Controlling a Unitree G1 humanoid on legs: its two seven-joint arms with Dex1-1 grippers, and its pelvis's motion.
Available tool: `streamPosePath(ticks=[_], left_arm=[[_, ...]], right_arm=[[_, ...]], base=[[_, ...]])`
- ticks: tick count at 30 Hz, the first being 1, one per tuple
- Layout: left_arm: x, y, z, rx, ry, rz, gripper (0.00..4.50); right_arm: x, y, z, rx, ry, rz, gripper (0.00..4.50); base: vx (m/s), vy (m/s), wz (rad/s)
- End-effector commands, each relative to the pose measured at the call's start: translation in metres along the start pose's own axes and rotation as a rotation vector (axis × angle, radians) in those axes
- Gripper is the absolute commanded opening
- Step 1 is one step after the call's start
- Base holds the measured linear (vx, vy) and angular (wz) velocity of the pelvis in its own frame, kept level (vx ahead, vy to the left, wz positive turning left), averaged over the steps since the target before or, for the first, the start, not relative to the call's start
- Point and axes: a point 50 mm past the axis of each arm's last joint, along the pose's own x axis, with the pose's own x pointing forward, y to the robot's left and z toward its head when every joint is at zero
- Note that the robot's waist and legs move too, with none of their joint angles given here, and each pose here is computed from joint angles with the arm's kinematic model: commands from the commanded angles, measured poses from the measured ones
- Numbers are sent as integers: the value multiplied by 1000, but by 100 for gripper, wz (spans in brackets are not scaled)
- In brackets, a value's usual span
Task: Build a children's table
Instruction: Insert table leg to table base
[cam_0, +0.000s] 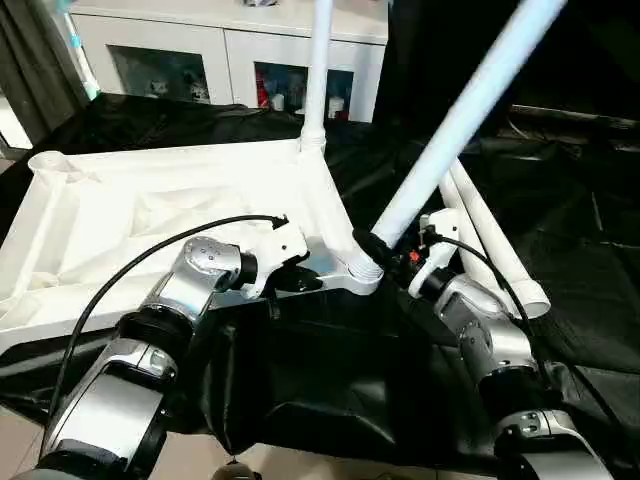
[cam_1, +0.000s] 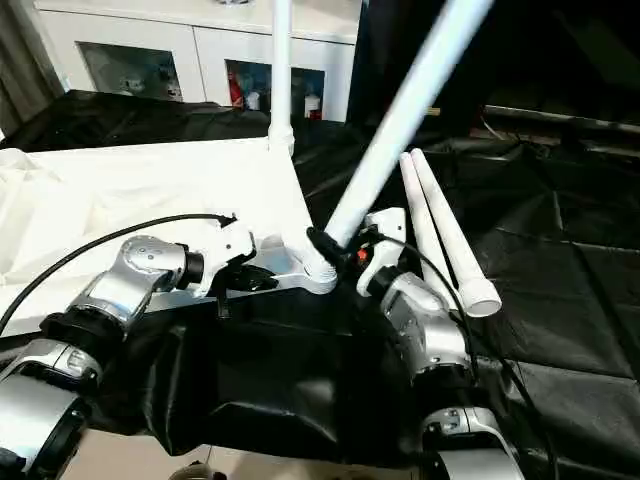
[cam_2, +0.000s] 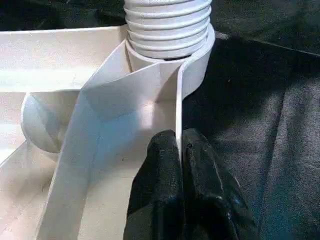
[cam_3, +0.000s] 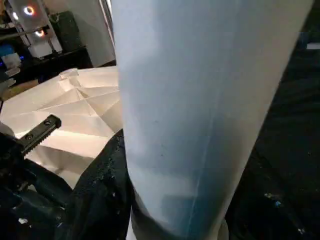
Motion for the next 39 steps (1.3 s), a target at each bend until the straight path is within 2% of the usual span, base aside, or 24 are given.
streamPosePath(ticks=[1,6,7,12,17,22,29,39], left_arm=[[-2,4,4,-12,-55,49,0],[-4,2,1,4,-40,29,0],[-4,0,0,21,-24,14,0],[-5,-2,-1,32,-14,-10,0],[-8,-3,1,58,-5,-45,0],[-9,-5,4,72,-20,-81,0],[-10,-14,7,98,-38,-215,0],[-10,-7,13,83,-36,-172,0]], right_arm=[[-13,1,-39,12,196,-4,191],[-6,5,-33,-54,229,46,191],[-1,5,-31,-79,257,71,191],[2,5,-28,-97,292,102,191],[2,1,-29,-135,389,179,191],[0,-2,-29,-123,403,206,191],[-7,-7,-27,-123,429,276,191],[-5,-8,-29,-114,427,267,191]], base=[[0,0,0],[0,0,0],[0,0,0],[0,0,0],[0,0,0],[0,0,0],[0,0,0],[0,0,0]])
